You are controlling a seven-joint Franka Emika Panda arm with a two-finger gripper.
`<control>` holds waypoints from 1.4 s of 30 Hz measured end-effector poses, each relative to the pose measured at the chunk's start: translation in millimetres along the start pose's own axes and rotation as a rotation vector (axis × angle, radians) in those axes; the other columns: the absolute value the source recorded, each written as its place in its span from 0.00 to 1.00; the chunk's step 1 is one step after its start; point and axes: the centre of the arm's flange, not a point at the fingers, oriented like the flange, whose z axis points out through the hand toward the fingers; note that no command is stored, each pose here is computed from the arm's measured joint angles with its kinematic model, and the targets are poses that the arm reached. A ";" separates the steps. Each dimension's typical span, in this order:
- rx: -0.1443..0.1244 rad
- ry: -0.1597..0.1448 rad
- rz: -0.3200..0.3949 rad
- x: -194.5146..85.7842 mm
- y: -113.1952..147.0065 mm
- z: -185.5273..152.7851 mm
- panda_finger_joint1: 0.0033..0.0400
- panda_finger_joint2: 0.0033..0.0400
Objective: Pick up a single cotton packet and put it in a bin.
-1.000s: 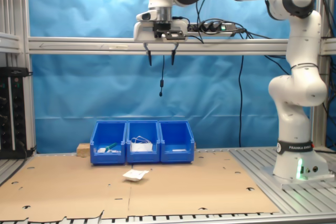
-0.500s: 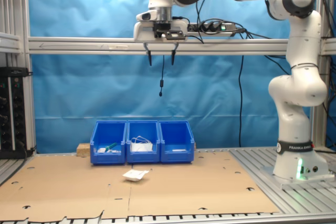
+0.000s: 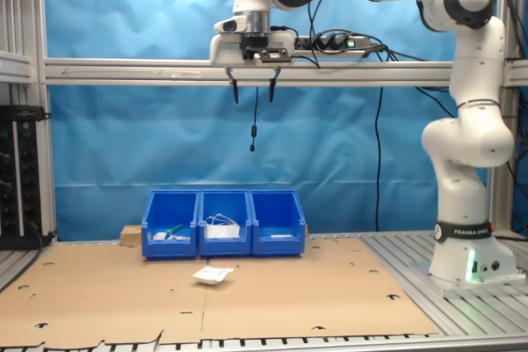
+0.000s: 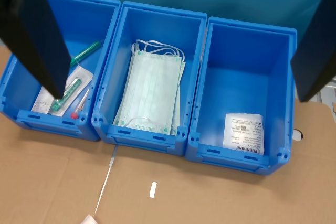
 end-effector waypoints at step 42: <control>0.002 -0.004 -0.001 2.0 1.4 3.5 1.00 1.00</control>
